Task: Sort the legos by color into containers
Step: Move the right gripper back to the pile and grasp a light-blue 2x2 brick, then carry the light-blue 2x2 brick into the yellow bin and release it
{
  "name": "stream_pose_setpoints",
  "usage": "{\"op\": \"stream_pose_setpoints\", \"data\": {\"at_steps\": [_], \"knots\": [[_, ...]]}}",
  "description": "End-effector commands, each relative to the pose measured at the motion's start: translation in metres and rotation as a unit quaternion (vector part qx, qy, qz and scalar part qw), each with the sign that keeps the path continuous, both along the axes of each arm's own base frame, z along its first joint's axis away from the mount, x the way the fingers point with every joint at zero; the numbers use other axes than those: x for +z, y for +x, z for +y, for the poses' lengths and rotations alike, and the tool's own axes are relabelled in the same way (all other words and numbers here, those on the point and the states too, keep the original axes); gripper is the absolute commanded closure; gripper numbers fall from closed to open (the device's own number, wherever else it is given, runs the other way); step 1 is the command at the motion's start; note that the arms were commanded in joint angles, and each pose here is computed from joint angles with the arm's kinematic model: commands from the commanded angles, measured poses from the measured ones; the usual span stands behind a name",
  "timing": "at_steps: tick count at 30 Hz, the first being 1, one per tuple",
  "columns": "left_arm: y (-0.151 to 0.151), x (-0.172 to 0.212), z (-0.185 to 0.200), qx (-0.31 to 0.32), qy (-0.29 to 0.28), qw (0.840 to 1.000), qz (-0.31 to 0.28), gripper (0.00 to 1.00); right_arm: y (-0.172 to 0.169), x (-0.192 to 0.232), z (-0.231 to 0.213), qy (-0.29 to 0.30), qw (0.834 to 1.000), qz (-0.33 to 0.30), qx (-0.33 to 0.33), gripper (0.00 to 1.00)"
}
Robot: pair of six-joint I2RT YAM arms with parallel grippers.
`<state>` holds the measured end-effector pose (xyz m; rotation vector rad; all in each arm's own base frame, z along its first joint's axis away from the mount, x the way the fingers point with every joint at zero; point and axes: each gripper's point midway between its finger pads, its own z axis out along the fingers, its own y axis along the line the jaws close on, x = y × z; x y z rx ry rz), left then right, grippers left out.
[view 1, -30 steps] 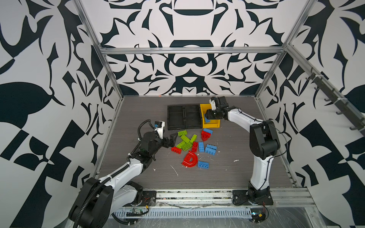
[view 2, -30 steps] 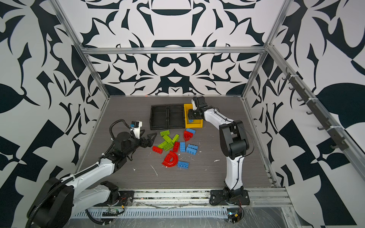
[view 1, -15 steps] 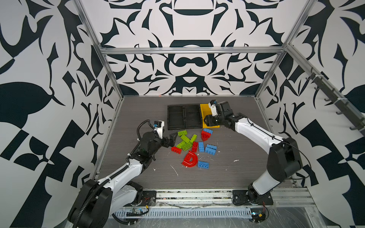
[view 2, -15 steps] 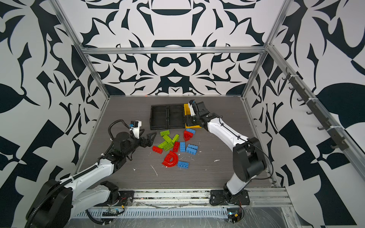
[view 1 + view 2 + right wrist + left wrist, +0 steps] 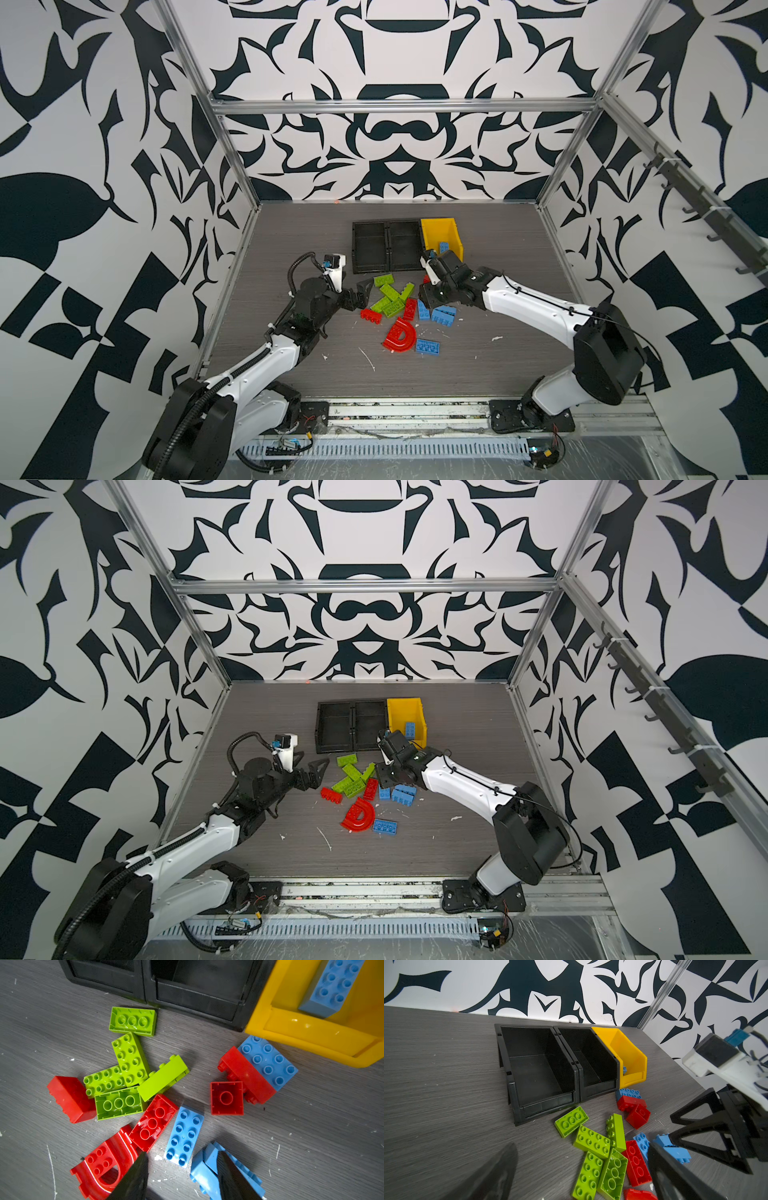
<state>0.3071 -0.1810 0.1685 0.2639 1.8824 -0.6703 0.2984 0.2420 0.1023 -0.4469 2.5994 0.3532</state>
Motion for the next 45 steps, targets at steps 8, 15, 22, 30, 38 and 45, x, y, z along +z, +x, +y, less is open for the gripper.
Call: {"op": "stream_pose_setpoints", "data": {"at_steps": [8,15,22,30,38,45], "knots": [[-0.003,-0.003,0.003,0.006,0.000,1.000,-0.002,0.00,0.008,-0.028,0.001,-0.042,0.999,0.014,-0.017,0.48],[-0.003,-0.001,0.005,0.010,0.000,1.000,-0.005,0.00,0.010,-0.038,0.011,-0.048,0.999,0.022,-0.006,0.50],[-0.002,-0.001,0.005,0.012,0.001,1.000,-0.006,0.00,0.011,-0.053,0.015,-0.056,0.998,0.039,0.000,0.50],[-0.002,-0.001,0.006,0.013,0.001,1.000,-0.006,0.00,0.011,-0.061,0.014,-0.063,0.997,0.043,-0.001,0.53],[-0.003,-0.001,0.006,0.014,0.002,1.000,-0.007,0.00,0.016,-0.065,0.017,-0.065,0.997,0.043,-0.006,0.60],[-0.003,0.000,0.007,0.015,0.001,1.000,-0.008,0.00,0.016,-0.052,0.017,-0.048,0.998,0.030,-0.014,0.64]]}}
